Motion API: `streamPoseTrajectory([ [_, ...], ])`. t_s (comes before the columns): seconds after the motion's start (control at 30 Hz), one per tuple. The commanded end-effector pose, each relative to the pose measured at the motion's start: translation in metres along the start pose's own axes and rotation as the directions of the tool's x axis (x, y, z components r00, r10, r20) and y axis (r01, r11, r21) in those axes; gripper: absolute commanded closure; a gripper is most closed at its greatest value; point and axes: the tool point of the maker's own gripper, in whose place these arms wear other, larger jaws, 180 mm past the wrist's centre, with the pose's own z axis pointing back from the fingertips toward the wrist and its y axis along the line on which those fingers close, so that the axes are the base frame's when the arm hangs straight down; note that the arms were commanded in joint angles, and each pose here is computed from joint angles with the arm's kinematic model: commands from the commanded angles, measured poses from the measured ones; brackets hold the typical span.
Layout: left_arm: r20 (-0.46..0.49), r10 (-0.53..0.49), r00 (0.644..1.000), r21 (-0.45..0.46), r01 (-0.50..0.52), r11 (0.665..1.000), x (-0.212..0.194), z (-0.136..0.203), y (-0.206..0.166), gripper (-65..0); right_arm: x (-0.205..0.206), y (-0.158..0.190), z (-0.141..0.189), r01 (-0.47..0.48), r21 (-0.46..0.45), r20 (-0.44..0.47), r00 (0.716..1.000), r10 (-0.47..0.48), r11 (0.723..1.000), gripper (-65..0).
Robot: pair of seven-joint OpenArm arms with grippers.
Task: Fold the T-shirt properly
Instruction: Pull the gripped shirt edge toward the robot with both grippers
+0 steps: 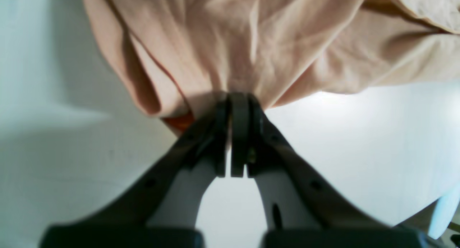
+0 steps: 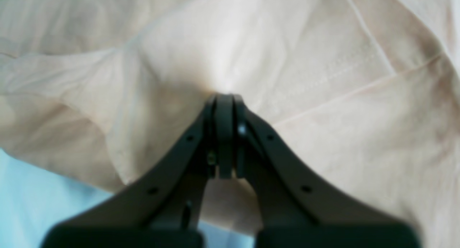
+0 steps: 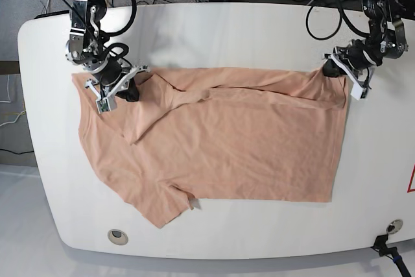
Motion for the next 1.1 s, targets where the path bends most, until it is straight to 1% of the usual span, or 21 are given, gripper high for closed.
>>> streamPoseTrajectory([
  [0.0,-0.063,-0.016,0.998,0.036,0.018,0.999,-0.015,0.006,0.009,0.0,-0.034,-0.007,0.009,-0.039,-0.029,-0.136,0.990,0.035,0.999,0.0],
  [0.27,-0.132,0.005,0.991,0.066,0.003,0.998,-0.049,0.015,0.019,0.0,-0.064,-0.006,0.025,-0.052,-0.035,-0.200,0.979,0.044,0.998,0.0],
  [0.3,-0.168,0.001,0.986,0.026,0.003,1.000,-0.060,0.015,0.014,0.0,-0.071,-0.010,0.028,-0.054,-0.036,-0.265,0.963,0.043,0.998,0.0],
  [0.37,-0.192,-0.001,0.981,0.029,0.006,1.000,-0.069,0.016,0.016,0.0,-0.085,-0.011,0.033,-0.066,-0.044,-0.304,0.952,0.050,0.997,0.0],
  [0.5,-0.202,-0.005,0.979,0.027,0.011,1.000,-0.075,0.017,0.016,0.0,-0.095,-0.013,0.038,-0.072,-0.052,-0.327,0.944,0.051,0.996,0.0],
  [0.73,-0.240,-0.021,0.970,0.031,0.029,0.999,-0.090,0.027,0.018,0.0,-0.108,-0.014,0.049,-0.053,-0.058,-0.341,0.940,0.030,0.997,0.0],
  [0.87,-0.209,-0.068,0.976,0.031,0.076,0.997,-0.080,0.037,0.012,0.0,-0.117,-0.018,0.058,-0.031,-0.075,-0.347,0.938,0.003,0.997,0.0],
  [1.0,-0.135,-0.115,0.984,0.045,0.122,0.991,-0.059,0.050,0.009,0.0,-0.120,-0.026,0.066,-0.014,-0.101,-0.340,0.940,-0.021,0.995,0.0],
  [1.07,-0.108,-0.121,0.987,0.054,0.127,0.990,-0.053,0.054,0.010,0.0,-0.120,-0.026,0.068,-0.002,-0.101,-0.332,0.943,-0.032,0.995,0.0],
])
